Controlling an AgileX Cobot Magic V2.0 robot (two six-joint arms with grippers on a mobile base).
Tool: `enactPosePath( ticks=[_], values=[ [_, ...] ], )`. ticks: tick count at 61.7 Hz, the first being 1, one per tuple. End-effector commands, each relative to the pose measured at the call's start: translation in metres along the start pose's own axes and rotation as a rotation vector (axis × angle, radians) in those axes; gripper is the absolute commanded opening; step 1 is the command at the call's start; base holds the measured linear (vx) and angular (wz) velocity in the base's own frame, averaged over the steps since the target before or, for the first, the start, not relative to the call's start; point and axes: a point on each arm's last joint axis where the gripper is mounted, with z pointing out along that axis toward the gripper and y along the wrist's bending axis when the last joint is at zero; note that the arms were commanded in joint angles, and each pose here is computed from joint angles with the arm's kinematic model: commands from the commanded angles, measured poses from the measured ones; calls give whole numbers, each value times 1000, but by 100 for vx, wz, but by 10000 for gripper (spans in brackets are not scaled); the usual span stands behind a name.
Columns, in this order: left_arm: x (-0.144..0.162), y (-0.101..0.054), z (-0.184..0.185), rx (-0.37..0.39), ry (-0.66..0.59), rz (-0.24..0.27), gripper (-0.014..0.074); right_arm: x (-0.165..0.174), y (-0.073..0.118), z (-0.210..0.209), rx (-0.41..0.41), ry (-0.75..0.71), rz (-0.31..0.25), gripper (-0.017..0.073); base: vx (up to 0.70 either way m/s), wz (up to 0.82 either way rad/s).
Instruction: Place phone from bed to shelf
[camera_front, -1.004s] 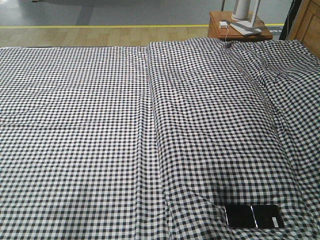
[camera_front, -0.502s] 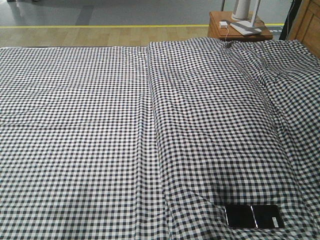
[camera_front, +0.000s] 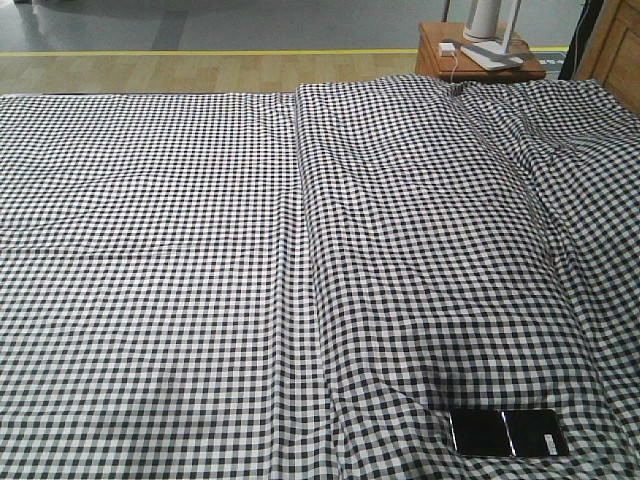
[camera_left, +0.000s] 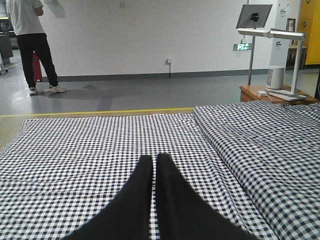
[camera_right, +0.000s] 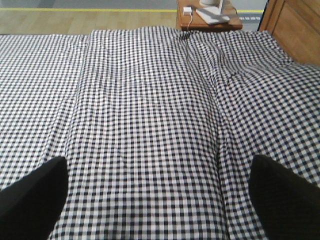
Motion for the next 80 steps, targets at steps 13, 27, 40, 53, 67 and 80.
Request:
enactPosePath(
  ticks=[13, 27, 40, 53, 67, 80],
  values=[
    [-16, 1, -2, -5, -107, -18, 1, -19, -4, 0, 29, 183, 49, 686, 0, 0],
    [-16, 1, -2, -5, -107, -18, 1, -34, -16, 26, 133, 405, 15, 679, 0, 0],
    [-16, 1, -2, -5, -107, -18, 1, -36, -44, 49, 155, 452, 109, 670, 0, 0],
    [-16, 1, -2, -5, -107, -18, 1, -22, -75, 90, 63, 514, 159, 660, 0, 0],
    [-16, 1, -2, -5, -107, -18, 1, 10, -104, 150, -18, 624, 218, 652, 0, 0],
    [-16, 1, -2, -5, -107, -18, 1, 57, -138, 199, -118, 734, 275, 647, 0, 0]
  ],
)
